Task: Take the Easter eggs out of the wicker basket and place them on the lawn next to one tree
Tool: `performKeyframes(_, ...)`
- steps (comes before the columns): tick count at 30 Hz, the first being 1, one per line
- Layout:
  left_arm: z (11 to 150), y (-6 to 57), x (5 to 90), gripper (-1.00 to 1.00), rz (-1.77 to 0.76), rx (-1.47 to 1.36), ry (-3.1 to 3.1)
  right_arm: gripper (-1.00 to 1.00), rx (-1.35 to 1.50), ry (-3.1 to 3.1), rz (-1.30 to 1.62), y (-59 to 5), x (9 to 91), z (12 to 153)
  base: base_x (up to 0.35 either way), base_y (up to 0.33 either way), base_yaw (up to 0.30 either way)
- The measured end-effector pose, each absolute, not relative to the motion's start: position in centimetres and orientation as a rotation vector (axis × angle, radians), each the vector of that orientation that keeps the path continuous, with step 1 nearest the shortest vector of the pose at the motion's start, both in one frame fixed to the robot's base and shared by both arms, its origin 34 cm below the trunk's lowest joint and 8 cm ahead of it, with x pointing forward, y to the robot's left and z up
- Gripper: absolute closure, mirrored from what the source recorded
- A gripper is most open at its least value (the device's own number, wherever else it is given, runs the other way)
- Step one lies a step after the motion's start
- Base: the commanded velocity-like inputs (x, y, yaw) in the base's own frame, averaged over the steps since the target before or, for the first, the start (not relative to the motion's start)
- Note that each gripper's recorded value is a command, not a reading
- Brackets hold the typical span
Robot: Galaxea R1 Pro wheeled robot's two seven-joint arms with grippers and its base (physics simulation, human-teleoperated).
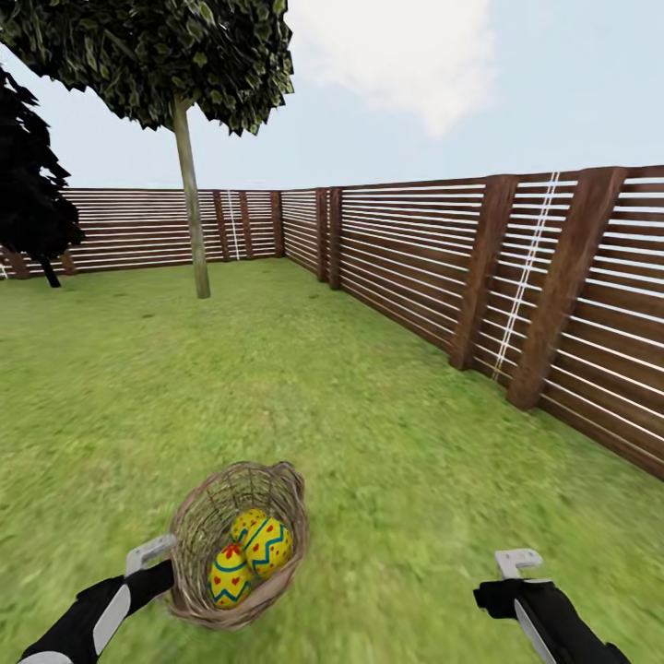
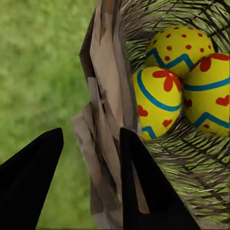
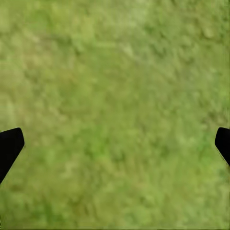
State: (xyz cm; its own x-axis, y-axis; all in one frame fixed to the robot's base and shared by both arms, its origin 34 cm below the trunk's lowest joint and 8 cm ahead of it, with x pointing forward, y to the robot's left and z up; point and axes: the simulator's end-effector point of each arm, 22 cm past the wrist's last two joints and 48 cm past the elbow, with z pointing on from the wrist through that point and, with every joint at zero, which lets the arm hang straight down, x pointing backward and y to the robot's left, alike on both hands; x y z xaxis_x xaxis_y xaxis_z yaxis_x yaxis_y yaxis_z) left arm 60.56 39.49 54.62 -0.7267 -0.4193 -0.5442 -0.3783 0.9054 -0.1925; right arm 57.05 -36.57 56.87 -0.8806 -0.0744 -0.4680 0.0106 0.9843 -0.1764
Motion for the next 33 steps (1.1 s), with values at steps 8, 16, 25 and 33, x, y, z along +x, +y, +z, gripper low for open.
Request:
performKeyframes(8, 54.5, 39.2, 60.5, 1.0, -0.092, -0.564, 2.471, -1.0, -0.044, 2.657, -0.249, -37.0, 56.4, 56.3, 0.342, 0.0, 0.128)
performKeyframes(16, 54.4, 38.7, 60.4, 1.0, -0.095, -0.554, 2.478, -1.0, -0.033, 2.663, -0.283, -38.6, 56.1, 56.4, 0.342, 0.0, 0.0)
performKeyframes(25, 54.3, 38.7, 60.4, 1.0, -0.097, -0.553, 2.479, -1.0, -0.028, 2.646, -0.314, -40.4, 56.1, 56.4, 0.342, 0.0, 0.0)
performKeyframes(33, 53.9, 37.3, 60.3, 1.0, -0.115, -0.546, 2.49, -1.0, -0.032, 2.61, -0.319, -40.8, 56.7, 56.8, 0.342, 0.0, 0.0)
